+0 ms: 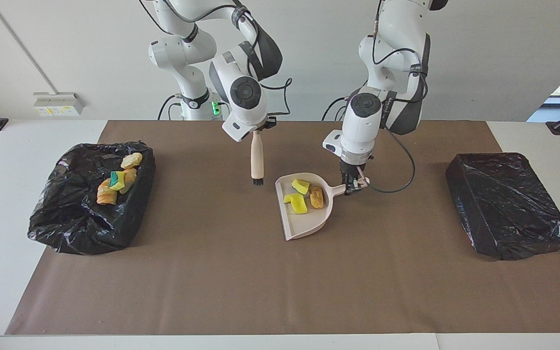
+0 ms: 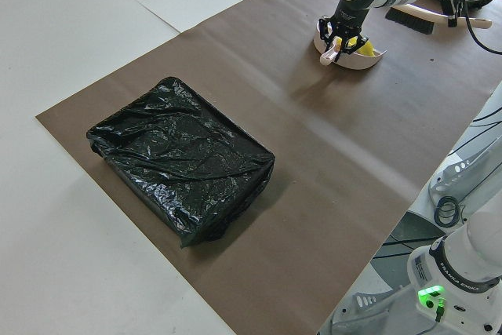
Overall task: Sweep and dump trash in bin
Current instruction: 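Carry the dustpan to the nearby bag while the right gripper drops the brush, then tip the dustpan into the trash bag with the left gripper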
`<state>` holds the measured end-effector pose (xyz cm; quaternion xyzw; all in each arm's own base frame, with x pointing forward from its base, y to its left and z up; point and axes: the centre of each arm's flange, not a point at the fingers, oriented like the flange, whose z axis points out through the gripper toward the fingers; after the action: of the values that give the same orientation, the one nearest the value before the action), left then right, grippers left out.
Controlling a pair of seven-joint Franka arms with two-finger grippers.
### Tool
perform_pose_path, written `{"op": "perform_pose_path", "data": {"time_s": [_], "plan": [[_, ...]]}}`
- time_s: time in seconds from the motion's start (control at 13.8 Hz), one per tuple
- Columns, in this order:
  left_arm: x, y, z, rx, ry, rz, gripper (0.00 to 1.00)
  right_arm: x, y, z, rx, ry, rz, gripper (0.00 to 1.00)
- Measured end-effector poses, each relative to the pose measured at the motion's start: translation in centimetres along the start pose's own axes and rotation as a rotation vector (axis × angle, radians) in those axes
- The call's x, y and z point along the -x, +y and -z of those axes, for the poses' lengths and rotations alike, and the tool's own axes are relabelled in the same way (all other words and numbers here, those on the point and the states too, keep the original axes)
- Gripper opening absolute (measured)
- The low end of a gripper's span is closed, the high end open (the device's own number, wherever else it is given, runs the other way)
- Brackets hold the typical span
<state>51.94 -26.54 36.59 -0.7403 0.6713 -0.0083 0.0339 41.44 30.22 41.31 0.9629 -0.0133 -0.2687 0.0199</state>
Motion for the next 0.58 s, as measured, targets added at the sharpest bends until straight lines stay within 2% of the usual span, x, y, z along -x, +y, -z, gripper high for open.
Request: {"op": "perform_pose_path", "data": {"time_s": [0.07,0.29,0.58], "plan": [[0.7,-0.5,0.1,-0.004,0.002,0.013,0.32,1.7,-1.3,-1.4,0.022,0.014,-0.029,0.26],[5.1,-3.2,0.8,-0.018,0.004,0.026,0.32,6.1,-3.9,-6.7,0.023,0.123,-0.037,0.26],[13.9,-6.8,4.3,-0.079,0.013,0.019,0.32,8.5,-4.5,-12.4,-0.007,0.232,-0.051,0.26]]}}
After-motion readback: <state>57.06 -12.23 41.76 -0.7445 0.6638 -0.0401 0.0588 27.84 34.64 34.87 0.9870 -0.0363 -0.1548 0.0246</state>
